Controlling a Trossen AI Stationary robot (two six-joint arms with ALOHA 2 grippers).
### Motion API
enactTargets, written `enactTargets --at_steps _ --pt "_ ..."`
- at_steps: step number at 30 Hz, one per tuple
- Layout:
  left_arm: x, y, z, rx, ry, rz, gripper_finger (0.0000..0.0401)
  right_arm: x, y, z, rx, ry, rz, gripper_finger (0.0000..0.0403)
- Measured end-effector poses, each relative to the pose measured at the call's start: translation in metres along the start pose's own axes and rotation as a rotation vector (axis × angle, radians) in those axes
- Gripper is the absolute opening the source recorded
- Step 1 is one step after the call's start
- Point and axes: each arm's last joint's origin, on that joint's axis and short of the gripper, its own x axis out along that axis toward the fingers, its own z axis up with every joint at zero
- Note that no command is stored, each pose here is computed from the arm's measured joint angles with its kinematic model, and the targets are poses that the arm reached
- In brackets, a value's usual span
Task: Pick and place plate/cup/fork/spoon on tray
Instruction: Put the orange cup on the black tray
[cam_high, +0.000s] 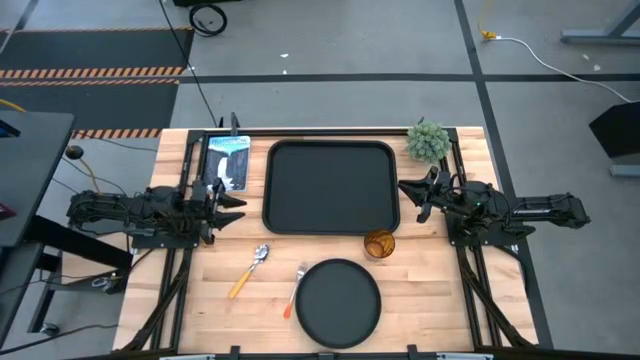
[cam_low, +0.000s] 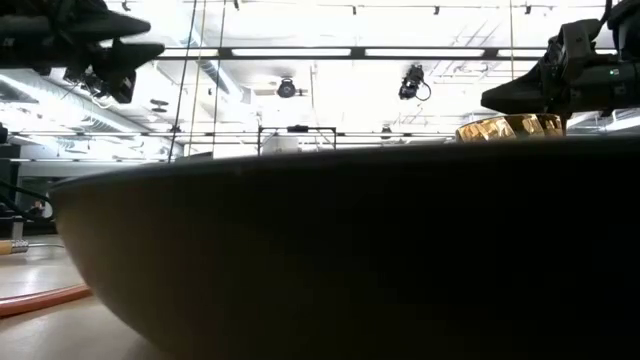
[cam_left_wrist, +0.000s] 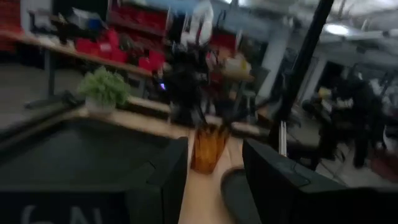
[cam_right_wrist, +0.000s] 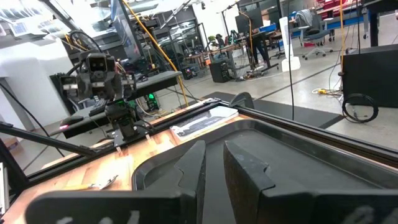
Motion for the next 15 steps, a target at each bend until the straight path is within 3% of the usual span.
enactTargets --at_steps 5,7,11,15 --pt "0.0 0.004 0.01 -0.132 -0.149 0.192 0.0163 0.0 0.0 0.001 0.005 -0.015 0.004 0.0064" --pt "0.0 0.007 0.011 -0.135 -0.182 0.293 0.0163 0.0 0.001 0.004 0.026 -0.037 0.012 0.0064" --pt "-0.002 0.012 0.015 -0.092 -0.264 0.518 0.0163 0.0 0.003 0.004 0.186 -0.027 0.074 0.0064" --pt "-0.005 0.016 0.016 -0.088 -0.308 0.68 0.0163 -0.001 0.006 0.004 0.167 0.003 0.161 0.0064"
